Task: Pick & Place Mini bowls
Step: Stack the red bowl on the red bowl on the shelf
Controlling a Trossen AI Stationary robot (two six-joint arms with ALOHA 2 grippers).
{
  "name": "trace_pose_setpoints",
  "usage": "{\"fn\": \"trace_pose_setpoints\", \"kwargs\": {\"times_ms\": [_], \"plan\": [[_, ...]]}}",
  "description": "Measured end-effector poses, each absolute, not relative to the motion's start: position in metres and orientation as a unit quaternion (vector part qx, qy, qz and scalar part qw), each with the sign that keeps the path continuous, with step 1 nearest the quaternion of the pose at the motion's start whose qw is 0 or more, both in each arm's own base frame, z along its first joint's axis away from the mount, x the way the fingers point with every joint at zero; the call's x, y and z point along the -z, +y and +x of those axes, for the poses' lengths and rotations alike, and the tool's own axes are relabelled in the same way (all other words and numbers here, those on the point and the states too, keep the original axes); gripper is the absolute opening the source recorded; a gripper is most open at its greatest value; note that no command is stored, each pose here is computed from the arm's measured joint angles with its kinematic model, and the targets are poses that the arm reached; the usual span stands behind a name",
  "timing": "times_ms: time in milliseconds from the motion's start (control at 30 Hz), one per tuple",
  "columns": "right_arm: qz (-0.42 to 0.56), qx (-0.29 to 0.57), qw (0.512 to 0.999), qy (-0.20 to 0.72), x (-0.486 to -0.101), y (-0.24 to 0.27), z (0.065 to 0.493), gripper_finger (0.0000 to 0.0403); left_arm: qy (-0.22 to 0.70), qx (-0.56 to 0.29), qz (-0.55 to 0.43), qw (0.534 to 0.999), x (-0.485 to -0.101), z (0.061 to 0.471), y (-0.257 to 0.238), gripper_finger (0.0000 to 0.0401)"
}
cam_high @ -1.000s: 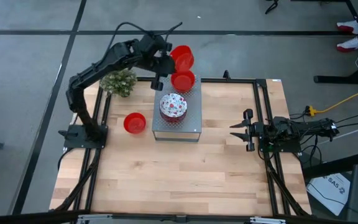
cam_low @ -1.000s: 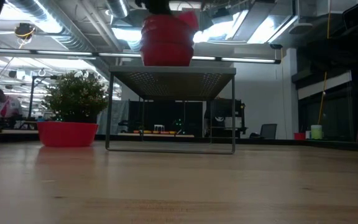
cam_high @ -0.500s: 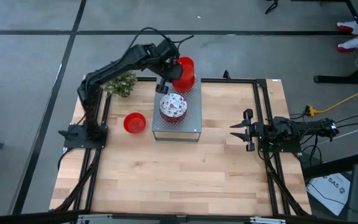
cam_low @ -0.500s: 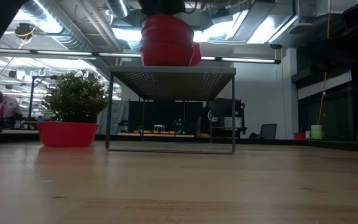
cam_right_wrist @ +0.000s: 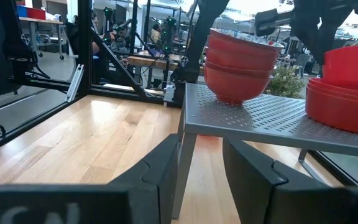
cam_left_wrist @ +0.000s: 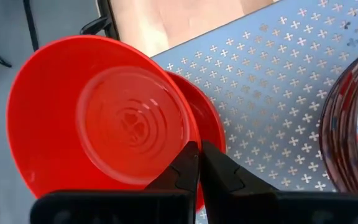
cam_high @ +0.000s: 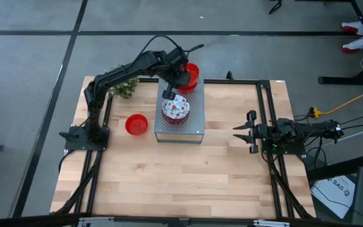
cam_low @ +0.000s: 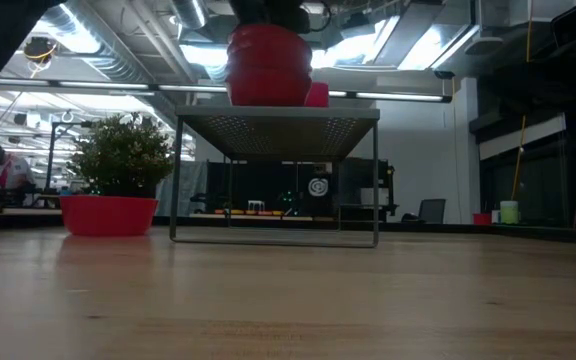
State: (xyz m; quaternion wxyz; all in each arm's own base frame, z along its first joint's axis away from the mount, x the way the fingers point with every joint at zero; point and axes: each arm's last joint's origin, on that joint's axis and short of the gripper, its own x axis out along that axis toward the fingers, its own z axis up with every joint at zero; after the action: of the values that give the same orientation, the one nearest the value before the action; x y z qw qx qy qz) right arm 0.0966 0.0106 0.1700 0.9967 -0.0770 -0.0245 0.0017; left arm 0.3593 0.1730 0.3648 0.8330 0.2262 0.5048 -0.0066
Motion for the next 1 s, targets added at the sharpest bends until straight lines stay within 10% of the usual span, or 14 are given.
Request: {"fn": "trace_pose_setpoints", "kwargs": {"times_ms": [1000], "plan": [[-0.077,-0.002,0.997,-0.024,-0.170,0.011,0.097,0.0127,0.482,-0.054,0.201,0.851,-0.383,0.363,0.160,0.0086]]}}
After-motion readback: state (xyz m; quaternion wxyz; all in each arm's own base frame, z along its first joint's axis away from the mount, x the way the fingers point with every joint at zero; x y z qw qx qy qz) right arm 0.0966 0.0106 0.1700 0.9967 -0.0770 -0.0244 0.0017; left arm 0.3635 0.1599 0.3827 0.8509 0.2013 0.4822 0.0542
